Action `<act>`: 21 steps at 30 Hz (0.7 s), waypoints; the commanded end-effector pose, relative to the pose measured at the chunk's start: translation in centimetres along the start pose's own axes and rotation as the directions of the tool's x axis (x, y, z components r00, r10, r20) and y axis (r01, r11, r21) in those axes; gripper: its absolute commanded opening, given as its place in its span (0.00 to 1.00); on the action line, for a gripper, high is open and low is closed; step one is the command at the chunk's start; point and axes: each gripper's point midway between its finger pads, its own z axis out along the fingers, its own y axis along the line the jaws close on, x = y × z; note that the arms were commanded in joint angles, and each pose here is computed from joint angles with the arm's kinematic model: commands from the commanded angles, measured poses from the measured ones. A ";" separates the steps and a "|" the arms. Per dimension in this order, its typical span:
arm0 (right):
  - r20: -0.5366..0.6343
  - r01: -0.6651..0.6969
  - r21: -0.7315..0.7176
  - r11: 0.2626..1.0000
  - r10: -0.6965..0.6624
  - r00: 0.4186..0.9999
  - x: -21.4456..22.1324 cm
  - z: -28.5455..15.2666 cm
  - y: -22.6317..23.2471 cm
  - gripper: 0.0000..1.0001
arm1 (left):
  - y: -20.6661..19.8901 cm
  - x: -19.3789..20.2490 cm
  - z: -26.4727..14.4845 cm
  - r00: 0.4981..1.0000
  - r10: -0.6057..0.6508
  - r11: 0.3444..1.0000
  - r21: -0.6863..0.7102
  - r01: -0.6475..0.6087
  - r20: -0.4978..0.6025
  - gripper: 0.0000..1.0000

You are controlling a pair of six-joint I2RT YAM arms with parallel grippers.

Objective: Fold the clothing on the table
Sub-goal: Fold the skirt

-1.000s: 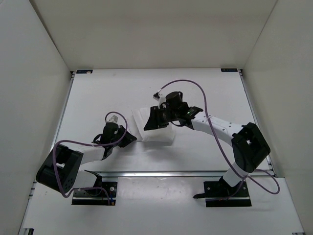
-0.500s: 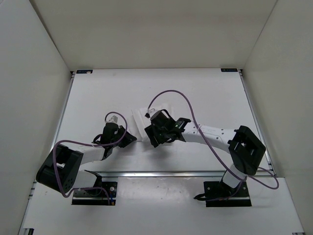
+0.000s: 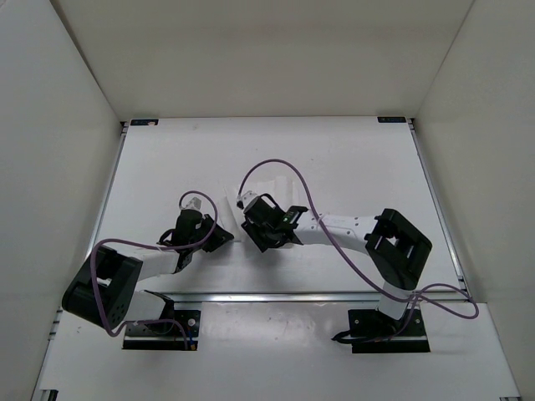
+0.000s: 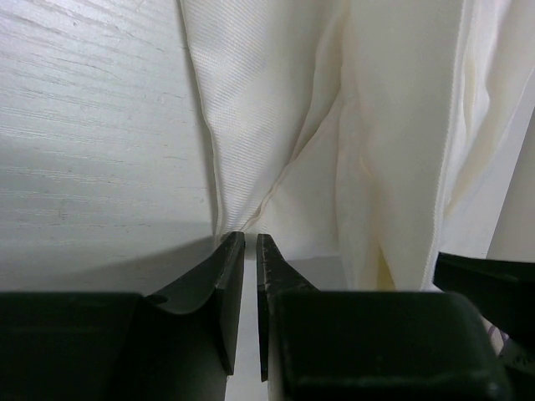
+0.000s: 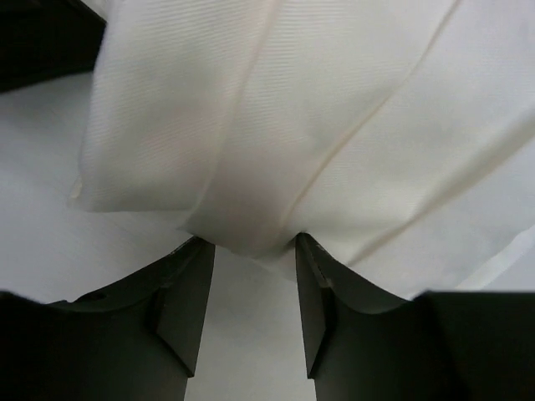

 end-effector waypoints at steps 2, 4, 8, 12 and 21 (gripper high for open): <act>0.191 -0.036 -0.035 0.999 0.042 0.981 -6.3 -1.5 1.0 0.30 | 0.9 0.9 0.0 1.000 -0.001 1.000 -0.020 0.000 -0.029 0.23; 0.222 -0.055 -0.070 0.996 0.069 0.973 -7.5 -1.6 1.1 0.20 | 0.8 0.9 0.0 1.000 0.003 1.000 -0.015 -0.003 -0.026 0.23; 0.220 -0.072 -0.126 0.989 0.098 0.971 -8.6 -0.8 1.9 0.12 | 0.9 1.1 0.1 0.999 0.004 1.000 -0.017 -0.005 -0.036 0.23; 0.186 -0.082 -0.141 0.987 0.107 0.977 -9.0 0.1 1.9 0.12 | 0.9 1.1 0.0 0.999 -0.002 1.000 -0.012 0.002 -0.042 0.23; 0.222 -0.084 -0.235 0.968 0.138 0.965 -9.4 -4.7 2.6 0.41 | -0.4 0.3 -1.6 0.999 -0.025 0.999 0.043 0.027 -0.041 0.32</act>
